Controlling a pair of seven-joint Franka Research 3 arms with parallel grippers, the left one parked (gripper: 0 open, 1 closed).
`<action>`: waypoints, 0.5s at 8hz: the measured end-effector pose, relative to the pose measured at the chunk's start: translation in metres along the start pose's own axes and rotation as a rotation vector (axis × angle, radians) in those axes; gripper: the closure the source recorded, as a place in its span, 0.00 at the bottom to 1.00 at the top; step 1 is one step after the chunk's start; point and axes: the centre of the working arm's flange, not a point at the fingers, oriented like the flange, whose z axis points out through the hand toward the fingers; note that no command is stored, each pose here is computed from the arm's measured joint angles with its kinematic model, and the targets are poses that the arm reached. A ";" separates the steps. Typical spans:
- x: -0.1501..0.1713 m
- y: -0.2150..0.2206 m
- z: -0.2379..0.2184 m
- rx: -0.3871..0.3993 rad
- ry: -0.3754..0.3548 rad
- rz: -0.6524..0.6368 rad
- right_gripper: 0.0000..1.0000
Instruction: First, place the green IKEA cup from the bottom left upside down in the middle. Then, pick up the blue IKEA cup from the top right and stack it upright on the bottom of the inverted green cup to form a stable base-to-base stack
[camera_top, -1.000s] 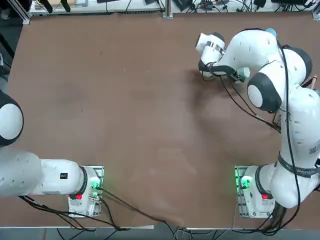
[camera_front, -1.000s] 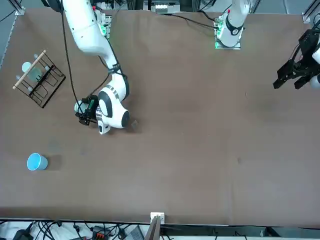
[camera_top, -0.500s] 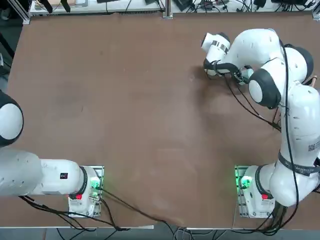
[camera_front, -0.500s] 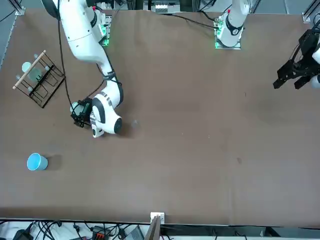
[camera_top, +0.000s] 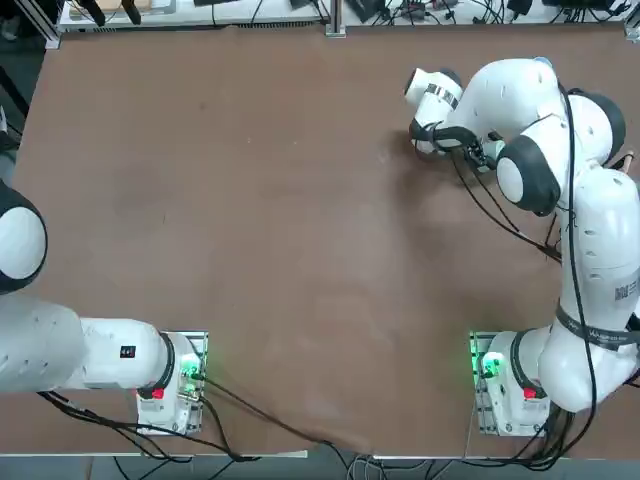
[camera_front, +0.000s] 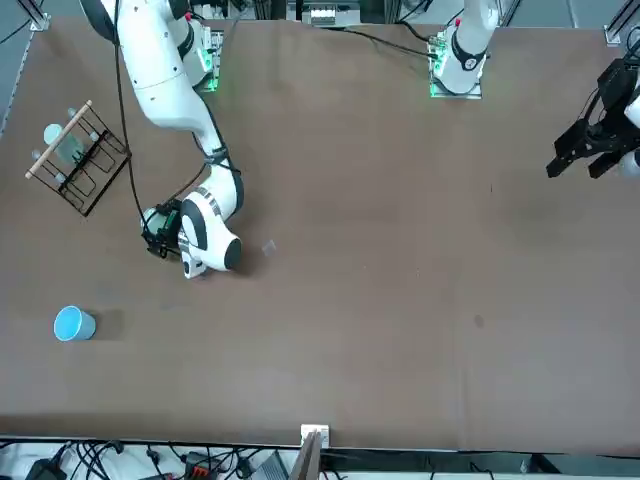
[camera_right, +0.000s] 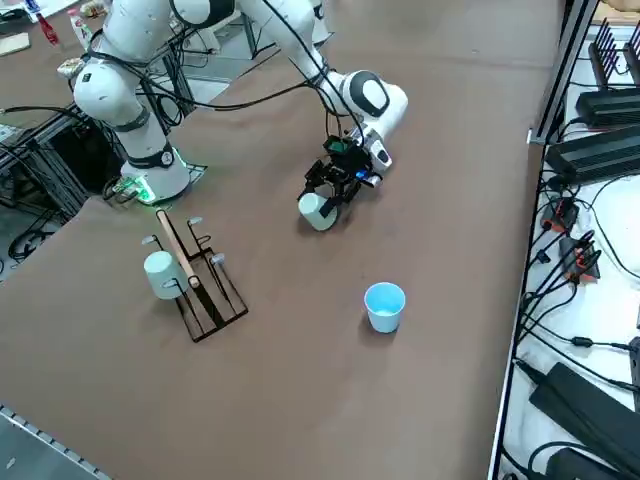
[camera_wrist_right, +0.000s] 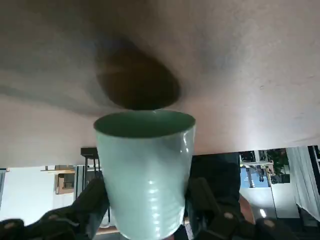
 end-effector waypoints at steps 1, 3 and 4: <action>0.001 -0.001 -0.002 -0.004 0.004 0.000 0.13; 0.006 -0.003 -0.007 -0.021 0.026 0.005 0.00; 0.008 -0.004 -0.010 -0.028 0.039 0.006 0.00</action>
